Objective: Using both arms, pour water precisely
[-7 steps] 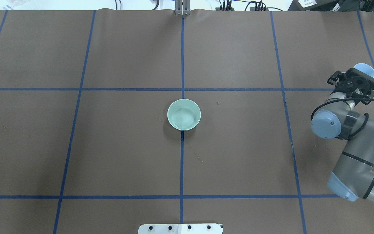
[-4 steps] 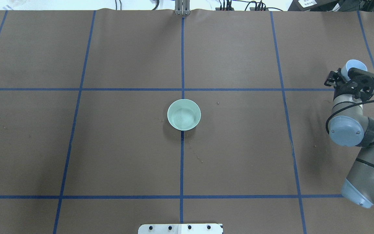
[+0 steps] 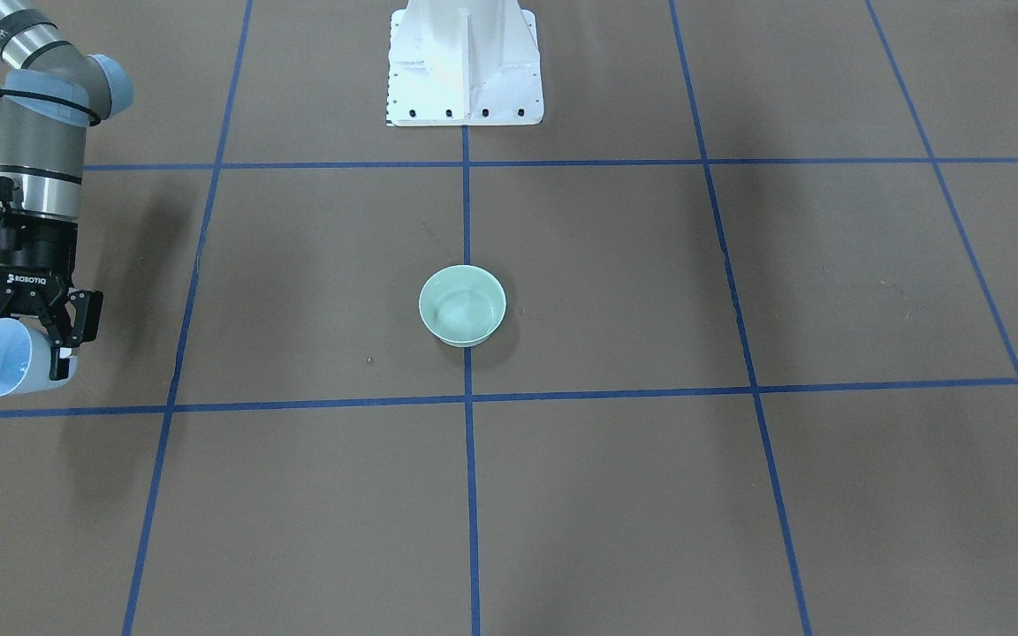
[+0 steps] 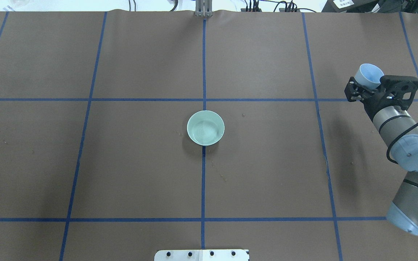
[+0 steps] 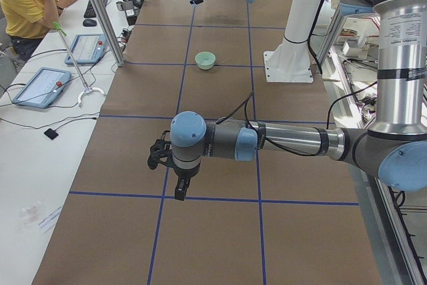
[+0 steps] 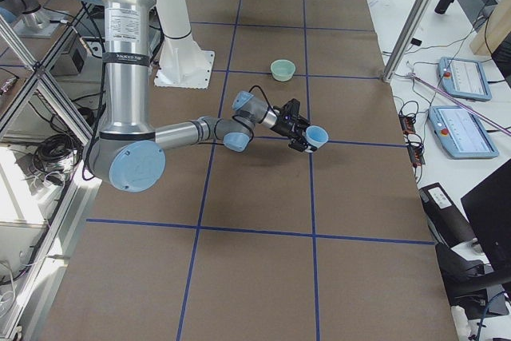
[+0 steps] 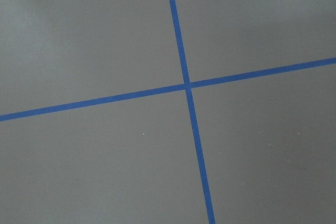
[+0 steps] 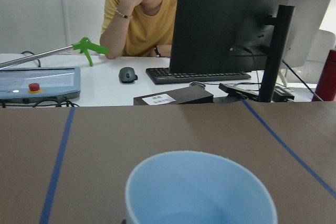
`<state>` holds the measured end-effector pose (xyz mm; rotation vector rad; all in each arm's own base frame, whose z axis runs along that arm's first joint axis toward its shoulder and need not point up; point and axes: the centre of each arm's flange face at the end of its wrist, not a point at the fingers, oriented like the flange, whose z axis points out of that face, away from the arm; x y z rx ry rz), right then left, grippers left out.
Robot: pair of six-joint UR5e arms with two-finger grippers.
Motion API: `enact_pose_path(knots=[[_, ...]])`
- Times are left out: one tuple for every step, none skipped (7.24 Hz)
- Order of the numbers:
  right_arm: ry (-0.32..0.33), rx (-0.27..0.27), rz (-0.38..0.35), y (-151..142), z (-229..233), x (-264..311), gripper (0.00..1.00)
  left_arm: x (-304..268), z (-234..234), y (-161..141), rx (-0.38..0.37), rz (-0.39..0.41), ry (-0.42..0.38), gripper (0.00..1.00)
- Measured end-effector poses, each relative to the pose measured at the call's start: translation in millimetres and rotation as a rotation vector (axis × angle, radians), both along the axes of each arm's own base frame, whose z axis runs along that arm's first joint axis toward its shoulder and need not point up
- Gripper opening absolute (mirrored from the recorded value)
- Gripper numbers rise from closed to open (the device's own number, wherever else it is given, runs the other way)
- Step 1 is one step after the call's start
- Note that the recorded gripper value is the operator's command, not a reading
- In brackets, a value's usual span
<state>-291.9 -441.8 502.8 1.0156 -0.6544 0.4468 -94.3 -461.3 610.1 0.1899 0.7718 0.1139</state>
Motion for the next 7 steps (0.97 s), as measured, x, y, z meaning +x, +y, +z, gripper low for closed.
enact_pose_path(knots=[[-0.035, 0.069, -0.089, 7, -11, 0, 0.00, 0, 0, 0, -0.001, 0.000, 0.000, 1.00], [-0.045, 0.137, -0.180, 14, -23, -4, 0.00, 0, 0, 0, -0.002, -0.001, 0.000, 1.00], [-0.066, 0.204, -0.285, 20, -37, -11, 0.00, 0, 0, 0, -0.003, -0.002, 0.001, 1.00], [-0.070, 0.267, -0.395, 25, -50, -21, 0.00, 0, 0, 0, -0.004, -0.002, 0.001, 1.00], [-0.028, 0.340, -0.501, 29, -61, -30, 0.00, 0, 1, 0, -0.005, -0.002, 0.001, 1.00], [0.031, 0.431, -0.615, 31, -73, -37, 0.00, 0, 2, 1, -0.008, -0.002, 0.001, 1.00], [0.066, 0.511, -0.730, 29, -85, -39, 0.00, 0, 4, 3, -0.013, -0.002, 0.001, 1.00]])
